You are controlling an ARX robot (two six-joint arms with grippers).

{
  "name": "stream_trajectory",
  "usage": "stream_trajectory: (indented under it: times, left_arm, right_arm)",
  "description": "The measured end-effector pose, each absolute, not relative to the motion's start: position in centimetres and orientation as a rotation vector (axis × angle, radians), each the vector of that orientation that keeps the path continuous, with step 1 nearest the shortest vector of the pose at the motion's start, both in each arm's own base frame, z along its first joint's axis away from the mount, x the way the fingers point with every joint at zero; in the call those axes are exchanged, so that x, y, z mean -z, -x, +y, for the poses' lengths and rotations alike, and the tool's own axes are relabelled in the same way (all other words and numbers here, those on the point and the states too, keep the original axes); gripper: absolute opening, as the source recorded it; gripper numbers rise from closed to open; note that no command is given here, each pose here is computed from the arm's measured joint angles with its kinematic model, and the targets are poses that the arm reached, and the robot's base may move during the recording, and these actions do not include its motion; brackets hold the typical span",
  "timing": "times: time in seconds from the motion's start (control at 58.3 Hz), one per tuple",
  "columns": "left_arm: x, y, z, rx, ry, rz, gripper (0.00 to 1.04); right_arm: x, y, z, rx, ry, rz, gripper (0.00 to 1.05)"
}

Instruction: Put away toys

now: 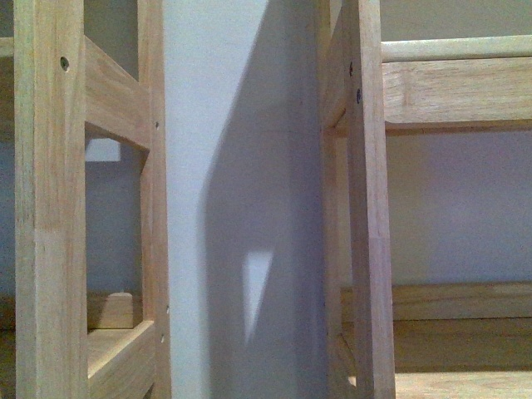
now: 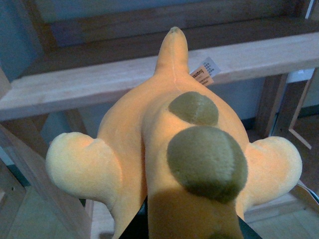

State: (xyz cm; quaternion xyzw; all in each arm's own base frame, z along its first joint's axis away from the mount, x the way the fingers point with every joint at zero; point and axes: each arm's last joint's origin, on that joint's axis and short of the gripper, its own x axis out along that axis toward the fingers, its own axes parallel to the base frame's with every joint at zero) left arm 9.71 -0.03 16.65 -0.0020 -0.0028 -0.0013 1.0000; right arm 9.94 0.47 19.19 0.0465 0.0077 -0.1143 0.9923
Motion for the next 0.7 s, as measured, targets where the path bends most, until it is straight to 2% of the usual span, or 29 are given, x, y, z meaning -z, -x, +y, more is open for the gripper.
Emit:
stream_trajectory:
  times: [0.378,0.704]
  left_arm:
    - [-16.7,-9.7,0.0,0.003,0.004,-0.006,0.98]
    - [-16.7,-9.7,0.0,0.003,0.004,-0.006,0.98]
  right_arm:
    - [-31.9,-9.9,2.8,0.229,-0.012,-0.259,0.07]
    - [-39.6,-10.0,3.8,0.228,0.063,-0.451,0.07]
